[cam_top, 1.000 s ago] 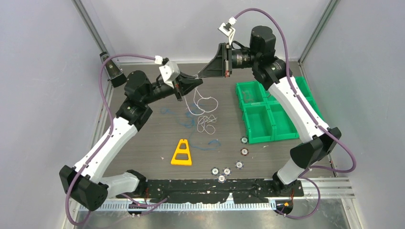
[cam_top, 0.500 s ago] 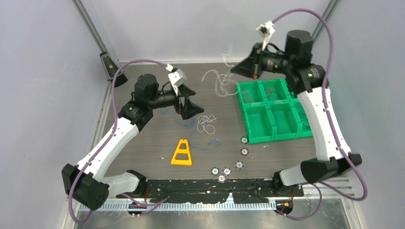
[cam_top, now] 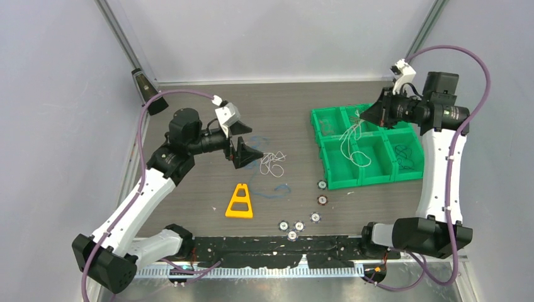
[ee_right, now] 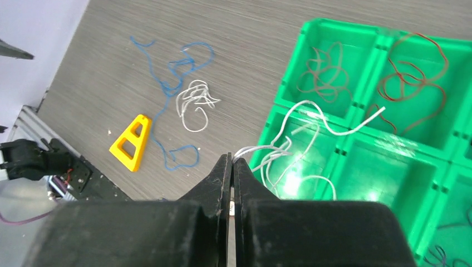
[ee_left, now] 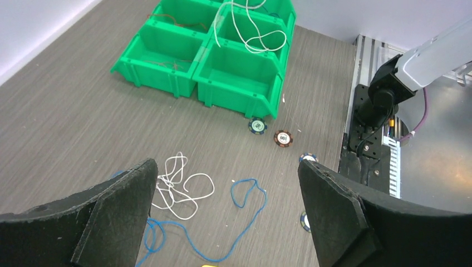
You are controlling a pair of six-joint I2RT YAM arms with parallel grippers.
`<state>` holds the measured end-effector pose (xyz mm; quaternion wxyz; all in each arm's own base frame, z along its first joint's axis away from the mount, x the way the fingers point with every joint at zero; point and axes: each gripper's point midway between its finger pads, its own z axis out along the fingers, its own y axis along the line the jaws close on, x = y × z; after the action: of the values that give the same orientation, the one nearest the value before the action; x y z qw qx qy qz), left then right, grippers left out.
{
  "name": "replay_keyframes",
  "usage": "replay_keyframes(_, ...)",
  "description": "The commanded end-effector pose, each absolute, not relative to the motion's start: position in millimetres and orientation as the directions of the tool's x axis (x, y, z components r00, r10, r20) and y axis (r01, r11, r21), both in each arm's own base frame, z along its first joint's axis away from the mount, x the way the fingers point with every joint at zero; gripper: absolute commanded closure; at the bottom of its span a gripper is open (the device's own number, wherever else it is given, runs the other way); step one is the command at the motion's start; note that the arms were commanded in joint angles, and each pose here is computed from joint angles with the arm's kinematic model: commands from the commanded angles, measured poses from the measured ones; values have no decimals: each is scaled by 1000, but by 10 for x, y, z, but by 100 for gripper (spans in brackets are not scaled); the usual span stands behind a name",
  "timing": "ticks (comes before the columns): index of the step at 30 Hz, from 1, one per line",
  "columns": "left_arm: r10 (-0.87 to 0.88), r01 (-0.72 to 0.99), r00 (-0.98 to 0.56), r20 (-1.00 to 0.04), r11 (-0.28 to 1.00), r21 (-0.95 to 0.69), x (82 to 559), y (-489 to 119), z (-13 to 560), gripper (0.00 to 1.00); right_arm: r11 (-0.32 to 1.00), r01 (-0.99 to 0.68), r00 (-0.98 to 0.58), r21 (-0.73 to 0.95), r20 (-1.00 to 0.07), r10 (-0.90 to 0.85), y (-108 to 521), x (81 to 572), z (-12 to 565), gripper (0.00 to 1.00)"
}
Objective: Untangle the cables
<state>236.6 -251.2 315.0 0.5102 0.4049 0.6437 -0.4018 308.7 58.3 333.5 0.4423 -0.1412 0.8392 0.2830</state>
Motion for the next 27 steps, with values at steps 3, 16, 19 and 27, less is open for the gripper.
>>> replay_keyframes(3,109,934,-136,-985,346,-91,2342,-2495,3159,0,844,-482,-574,237,-813,-100,237,2820,3256,95)
replay_keyframes(16,116,938,-131,-985,336,-85,2421,-2544,3131,0,891,-414,-652,186,-744,-147,-245,2923,2629,95)
replay_keyframes(19,119,937,-135,-984,338,-87,2424,-2542,3113,0,894,-410,-665,179,-730,-159,-305,2977,2412,95)
replay_keyframes(27,135,934,-123,-983,351,-69,2421,-2509,3080,0,893,-398,-717,212,-678,-159,-421,3129,2158,94)
